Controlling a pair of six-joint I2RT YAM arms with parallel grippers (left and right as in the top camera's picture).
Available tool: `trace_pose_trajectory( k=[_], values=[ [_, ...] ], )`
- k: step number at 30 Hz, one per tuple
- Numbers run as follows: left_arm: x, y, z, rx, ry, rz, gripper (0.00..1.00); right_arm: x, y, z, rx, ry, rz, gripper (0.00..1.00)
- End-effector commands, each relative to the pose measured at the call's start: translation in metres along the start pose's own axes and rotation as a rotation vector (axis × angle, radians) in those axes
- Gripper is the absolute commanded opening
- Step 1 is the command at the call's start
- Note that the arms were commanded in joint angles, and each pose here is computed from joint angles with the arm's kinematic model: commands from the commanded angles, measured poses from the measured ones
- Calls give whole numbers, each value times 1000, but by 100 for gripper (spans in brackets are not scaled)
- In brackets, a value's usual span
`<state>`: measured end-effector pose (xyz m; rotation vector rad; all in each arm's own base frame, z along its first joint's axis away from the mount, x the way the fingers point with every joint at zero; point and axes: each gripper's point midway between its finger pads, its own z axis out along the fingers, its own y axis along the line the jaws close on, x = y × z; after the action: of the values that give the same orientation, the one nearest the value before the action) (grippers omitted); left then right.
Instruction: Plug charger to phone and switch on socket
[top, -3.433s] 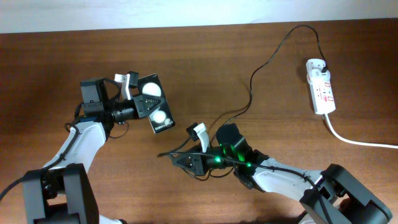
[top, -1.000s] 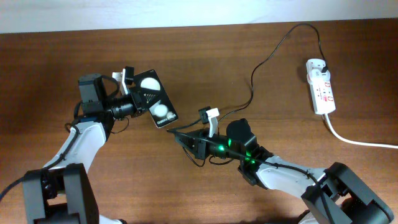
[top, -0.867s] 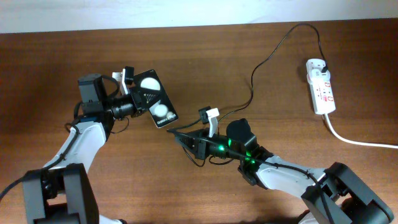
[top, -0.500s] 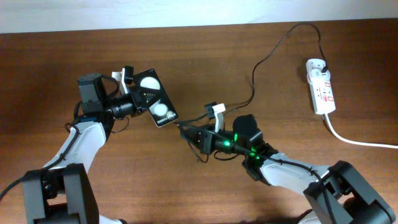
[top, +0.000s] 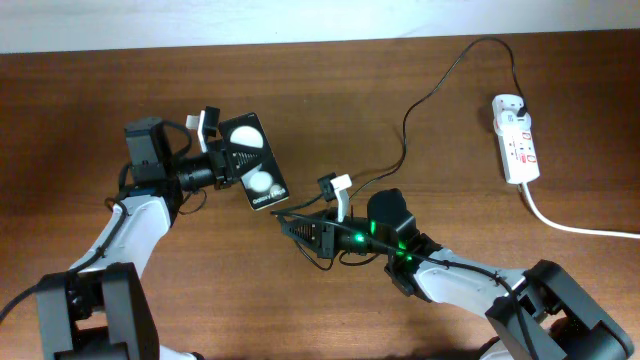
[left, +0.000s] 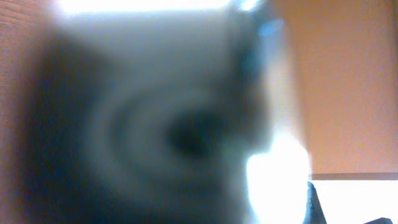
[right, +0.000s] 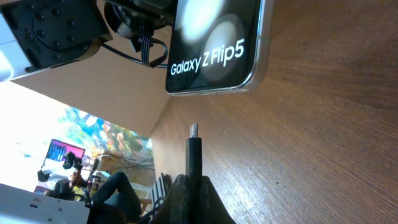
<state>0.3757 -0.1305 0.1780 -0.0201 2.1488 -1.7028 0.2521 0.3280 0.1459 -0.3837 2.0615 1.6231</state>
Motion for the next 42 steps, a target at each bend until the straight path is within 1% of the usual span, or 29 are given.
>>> trace_pose_trajectory(
  k=[1,3,6,9,12,20,23,42],
  values=[
    [1,-12,-2,37,15,-16,0,-1,9,-1,-27,3,-12,4],
    [1,-12,-2,37,16,-16,0,-3,11,-1,-33,-7,-13,4],
    [1,-11,-2,36,17,-108,0,-7,14,-2,-43,-22,-11,4],
    [1,-12,-2,36,18,-108,0,-11,19,-2,-60,-38,-31,4],
    [2,-12,-2,39,22,-134,0,-17,14,-2,-33,-71,-29,4],
    [2,-12,-2,39,21,-134,0,-21,12,-2,-17,-95,-19,4],
    [2,-12,-2,39,21,-134,0,-26,8,-3,1,-121,22,4],
    [2,-12,-2,39,21,-133,0,-20,20,5,-18,-124,2,4]
  ],
)
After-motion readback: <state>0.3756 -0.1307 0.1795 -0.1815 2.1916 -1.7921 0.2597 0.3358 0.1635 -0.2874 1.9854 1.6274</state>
